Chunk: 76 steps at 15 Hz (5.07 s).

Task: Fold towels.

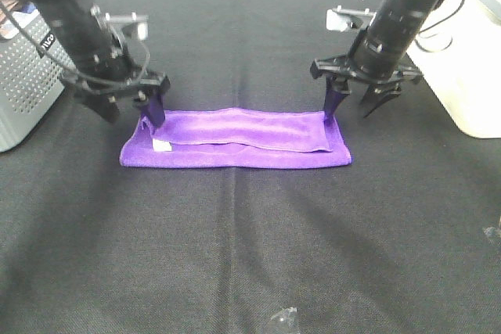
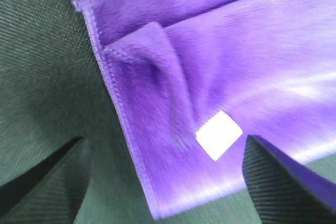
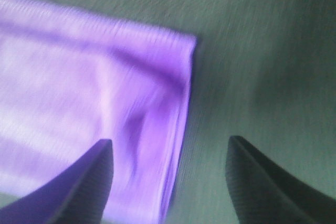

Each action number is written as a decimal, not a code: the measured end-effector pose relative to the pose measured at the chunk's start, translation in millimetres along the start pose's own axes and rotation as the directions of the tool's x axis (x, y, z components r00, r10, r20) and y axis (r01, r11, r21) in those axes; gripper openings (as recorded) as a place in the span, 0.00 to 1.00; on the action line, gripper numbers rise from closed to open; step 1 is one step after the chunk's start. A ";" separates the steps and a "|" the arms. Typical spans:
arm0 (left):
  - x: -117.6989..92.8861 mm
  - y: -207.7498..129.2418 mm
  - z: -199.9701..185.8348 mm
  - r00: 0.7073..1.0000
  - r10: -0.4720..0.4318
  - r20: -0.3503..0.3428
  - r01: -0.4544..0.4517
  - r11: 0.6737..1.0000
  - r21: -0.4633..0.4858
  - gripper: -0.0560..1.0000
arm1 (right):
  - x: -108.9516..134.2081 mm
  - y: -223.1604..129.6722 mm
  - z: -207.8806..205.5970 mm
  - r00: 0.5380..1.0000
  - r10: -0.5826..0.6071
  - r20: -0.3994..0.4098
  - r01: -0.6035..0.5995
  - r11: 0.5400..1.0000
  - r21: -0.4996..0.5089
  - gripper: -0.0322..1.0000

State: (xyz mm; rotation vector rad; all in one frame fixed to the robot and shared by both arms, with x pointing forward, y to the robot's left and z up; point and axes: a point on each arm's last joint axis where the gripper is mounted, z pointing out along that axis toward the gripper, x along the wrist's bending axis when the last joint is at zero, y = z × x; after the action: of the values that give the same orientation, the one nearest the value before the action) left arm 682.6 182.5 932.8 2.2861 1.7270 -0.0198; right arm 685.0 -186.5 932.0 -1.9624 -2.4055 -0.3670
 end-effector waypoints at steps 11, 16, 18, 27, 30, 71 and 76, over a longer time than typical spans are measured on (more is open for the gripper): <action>71.3 -9.0 8.8 0.942 -0.077 0.327 0.085 0.996 -0.009 0.75 | 5.8 -7.6 -27.6 1.000 0.000 -0.015 0.002 0.993 0.121 0.61; 77.9 -13.4 38.9 0.933 -0.143 0.330 0.135 0.990 0.046 0.86 | 5.8 -7.6 -27.6 1.000 0.028 -0.012 -0.026 0.992 0.122 0.61; 76.7 -12.2 42.9 0.922 -0.149 0.358 0.144 0.989 0.041 0.87 | 5.8 -7.6 -27.6 1.000 0.028 -0.012 -0.026 0.992 0.122 0.61; 17.6 -1.1 66.5 0.901 -0.109 0.421 0.085 0.994 0.075 0.87 | 5.8 -7.6 -27.6 1.000 0.028 -0.012 -0.026 0.992 0.122 0.61; -2.9 0.8 71.2 0.898 -0.087 0.432 0.060 0.995 0.077 0.87 | 5.8 -7.6 -27.6 1.000 0.028 -0.012 -0.026 0.992 0.122 0.61; -196.4 51.8 63.0 0.895 0.208 0.394 -0.192 0.978 -0.080 0.59 | 32.3 -37.2 -203.0 0.999 -0.054 -0.010 0.049 0.963 -0.266 0.61; -217.0 57.5 52.8 0.813 0.234 0.534 -0.154 0.970 -0.190 0.72 | 32.6 -37.4 -203.5 0.998 -0.054 -0.012 0.049 0.963 -0.267 0.61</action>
State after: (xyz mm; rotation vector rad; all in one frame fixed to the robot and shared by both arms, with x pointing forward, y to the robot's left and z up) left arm 682.7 -48.1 932.1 2.0640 1.1526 -0.4623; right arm 614.4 -200.7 1128.6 -1.9831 -2.5129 -0.7439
